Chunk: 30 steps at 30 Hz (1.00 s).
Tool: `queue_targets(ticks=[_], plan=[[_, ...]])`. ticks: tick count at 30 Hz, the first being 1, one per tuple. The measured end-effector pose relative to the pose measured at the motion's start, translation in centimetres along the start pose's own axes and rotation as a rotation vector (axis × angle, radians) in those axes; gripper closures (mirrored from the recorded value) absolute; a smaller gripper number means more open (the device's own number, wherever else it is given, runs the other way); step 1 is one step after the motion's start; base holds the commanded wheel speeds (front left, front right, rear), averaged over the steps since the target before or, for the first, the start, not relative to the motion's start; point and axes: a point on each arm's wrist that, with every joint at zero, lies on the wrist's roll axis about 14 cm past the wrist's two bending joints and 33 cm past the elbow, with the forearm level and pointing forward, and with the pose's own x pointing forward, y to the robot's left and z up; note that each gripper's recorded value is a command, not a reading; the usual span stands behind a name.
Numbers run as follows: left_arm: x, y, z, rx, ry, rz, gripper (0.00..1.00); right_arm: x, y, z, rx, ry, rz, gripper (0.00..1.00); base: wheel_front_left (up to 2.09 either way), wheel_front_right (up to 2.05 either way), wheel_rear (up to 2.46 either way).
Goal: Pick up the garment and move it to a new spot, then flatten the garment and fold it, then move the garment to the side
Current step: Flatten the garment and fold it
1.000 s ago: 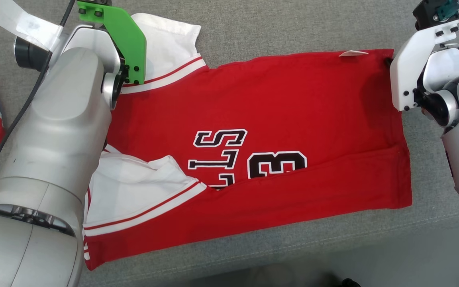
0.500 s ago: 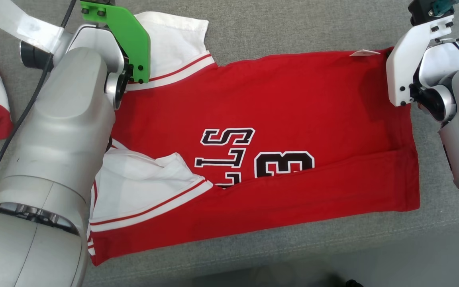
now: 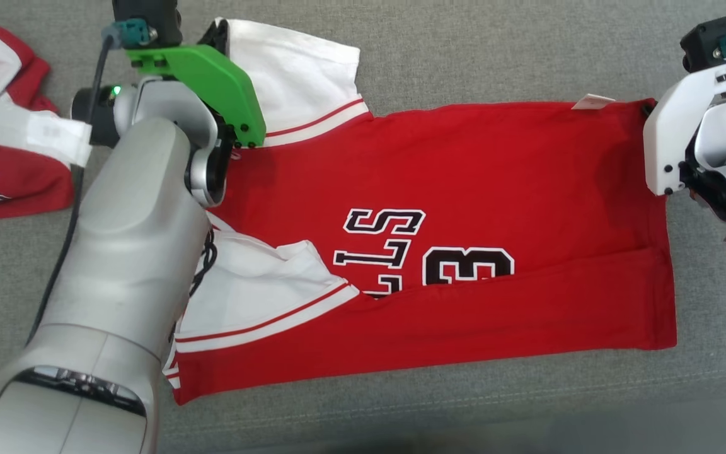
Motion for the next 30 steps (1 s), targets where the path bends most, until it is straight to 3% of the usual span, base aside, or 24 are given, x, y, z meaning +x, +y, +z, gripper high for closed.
queue_targets(ticks=[15,22,30], plan=[[-9.7,0.7,-0.2,-0.006,-0.116,0.054,1.0,-4.8,1.4,1.5,-0.092,-0.119,0.036,1.0,0.0,0.0,0.0],[-15.6,1.4,-2.3,-0.028,-0.074,0.1,1.0,-6.9,2.2,1.2,-0.172,-0.13,0.054,1.0,0.0,0.0,0.0],[-19.8,0.0,-4.6,-0.071,-0.01,0.093,1.0,-8.5,2.9,0.1,-0.288,-0.096,0.081,1.0,0.0,0.0,0.0]])
